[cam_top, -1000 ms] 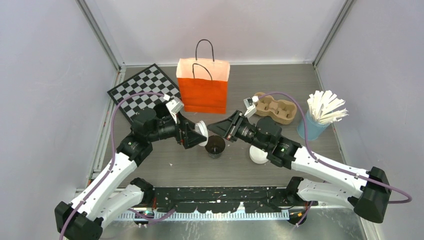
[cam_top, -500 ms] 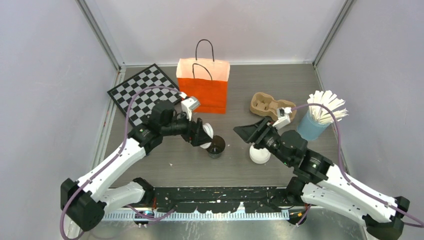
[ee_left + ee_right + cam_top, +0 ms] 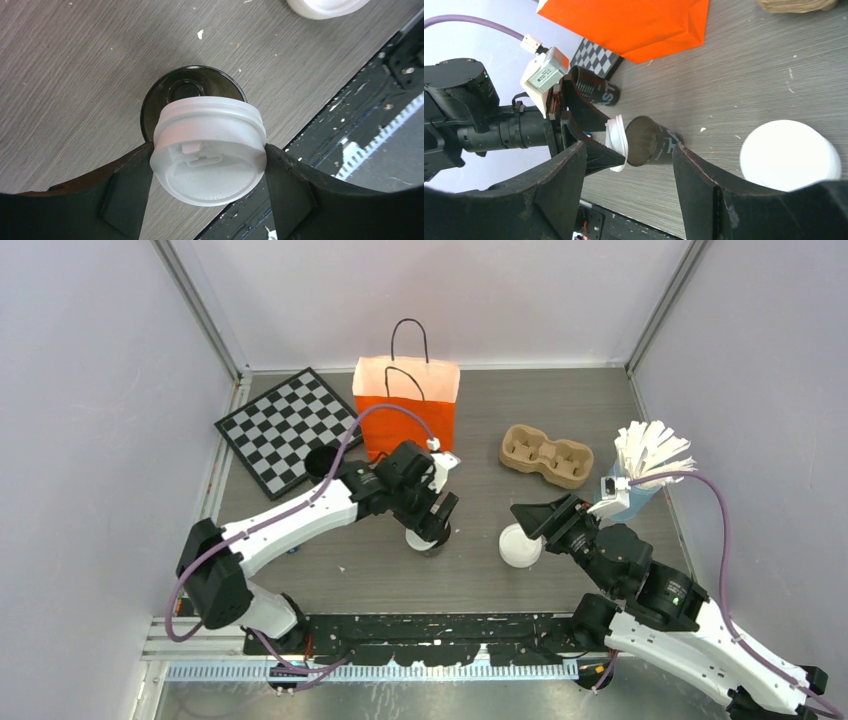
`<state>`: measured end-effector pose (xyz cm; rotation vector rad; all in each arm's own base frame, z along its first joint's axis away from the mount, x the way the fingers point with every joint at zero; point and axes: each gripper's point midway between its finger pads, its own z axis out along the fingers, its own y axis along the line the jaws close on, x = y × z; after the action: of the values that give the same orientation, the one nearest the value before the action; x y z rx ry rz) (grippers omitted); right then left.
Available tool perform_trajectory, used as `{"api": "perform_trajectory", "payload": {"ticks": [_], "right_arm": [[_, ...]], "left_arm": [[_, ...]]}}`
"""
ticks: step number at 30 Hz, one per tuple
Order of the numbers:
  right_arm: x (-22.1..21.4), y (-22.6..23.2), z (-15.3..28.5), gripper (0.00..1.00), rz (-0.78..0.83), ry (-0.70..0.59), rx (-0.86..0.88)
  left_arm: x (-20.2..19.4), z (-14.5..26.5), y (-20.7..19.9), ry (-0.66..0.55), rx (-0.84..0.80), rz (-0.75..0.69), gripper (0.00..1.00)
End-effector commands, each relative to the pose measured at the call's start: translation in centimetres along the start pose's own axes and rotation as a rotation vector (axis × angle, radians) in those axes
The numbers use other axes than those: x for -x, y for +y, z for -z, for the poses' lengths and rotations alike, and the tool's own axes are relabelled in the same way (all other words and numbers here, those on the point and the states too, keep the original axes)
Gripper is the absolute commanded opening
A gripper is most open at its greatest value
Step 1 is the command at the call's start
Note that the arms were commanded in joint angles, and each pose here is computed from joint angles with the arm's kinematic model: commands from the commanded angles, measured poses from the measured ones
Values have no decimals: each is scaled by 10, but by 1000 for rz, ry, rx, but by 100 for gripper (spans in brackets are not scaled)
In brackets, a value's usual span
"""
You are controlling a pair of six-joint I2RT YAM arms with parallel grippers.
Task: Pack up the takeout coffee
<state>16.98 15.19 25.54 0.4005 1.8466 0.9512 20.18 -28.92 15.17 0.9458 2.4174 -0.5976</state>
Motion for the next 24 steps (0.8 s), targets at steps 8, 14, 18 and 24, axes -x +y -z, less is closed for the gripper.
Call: {"api": "perform_trajectory", "payload": {"ticks": [8, 14, 18, 24], "right_arm": [[14, -11, 6, 68, 34, -59, -44], [13, -11, 5, 68, 43, -53, -47], [16, -10, 5, 69, 43, -61, -48], [18, -11, 6, 68, 53, -73, -51]], "left_arm": [[7, -6, 8, 82, 128, -73, 79], [7, -15, 5, 98, 126, -88, 82], [9, -16, 2, 106, 122, -93, 83], [12, -17, -4, 95, 100, -103, 87]]}}
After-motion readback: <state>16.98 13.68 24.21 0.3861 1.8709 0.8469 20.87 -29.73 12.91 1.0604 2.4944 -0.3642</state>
